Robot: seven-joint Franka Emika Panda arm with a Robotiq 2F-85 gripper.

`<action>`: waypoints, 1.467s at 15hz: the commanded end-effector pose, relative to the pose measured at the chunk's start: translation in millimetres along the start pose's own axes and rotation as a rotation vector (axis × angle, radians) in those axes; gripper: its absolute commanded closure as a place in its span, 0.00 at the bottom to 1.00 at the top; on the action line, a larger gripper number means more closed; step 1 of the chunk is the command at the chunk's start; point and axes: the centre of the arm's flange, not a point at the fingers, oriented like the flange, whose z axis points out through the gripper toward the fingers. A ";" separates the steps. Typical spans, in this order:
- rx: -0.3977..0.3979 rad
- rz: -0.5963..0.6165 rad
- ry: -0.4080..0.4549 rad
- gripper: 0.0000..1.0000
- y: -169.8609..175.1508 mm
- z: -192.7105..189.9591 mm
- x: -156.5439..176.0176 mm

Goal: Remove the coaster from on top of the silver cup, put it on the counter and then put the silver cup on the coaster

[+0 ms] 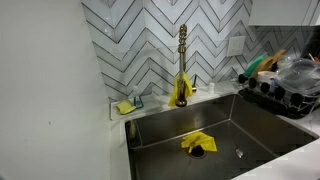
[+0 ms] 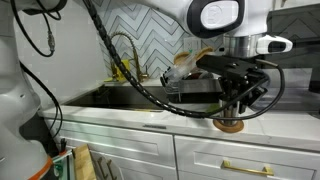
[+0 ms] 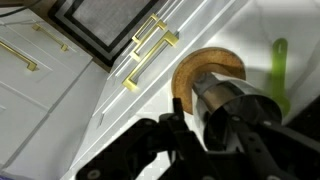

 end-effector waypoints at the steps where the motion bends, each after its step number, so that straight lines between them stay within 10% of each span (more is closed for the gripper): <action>1: 0.008 0.014 0.016 0.35 0.1 -1.5 3.8; 6: 0.021 0.012 0.051 0.01 -1.5 -20.2 9.3; 22: -0.119 0.113 0.216 0.00 -68.5 -151.1 -29.9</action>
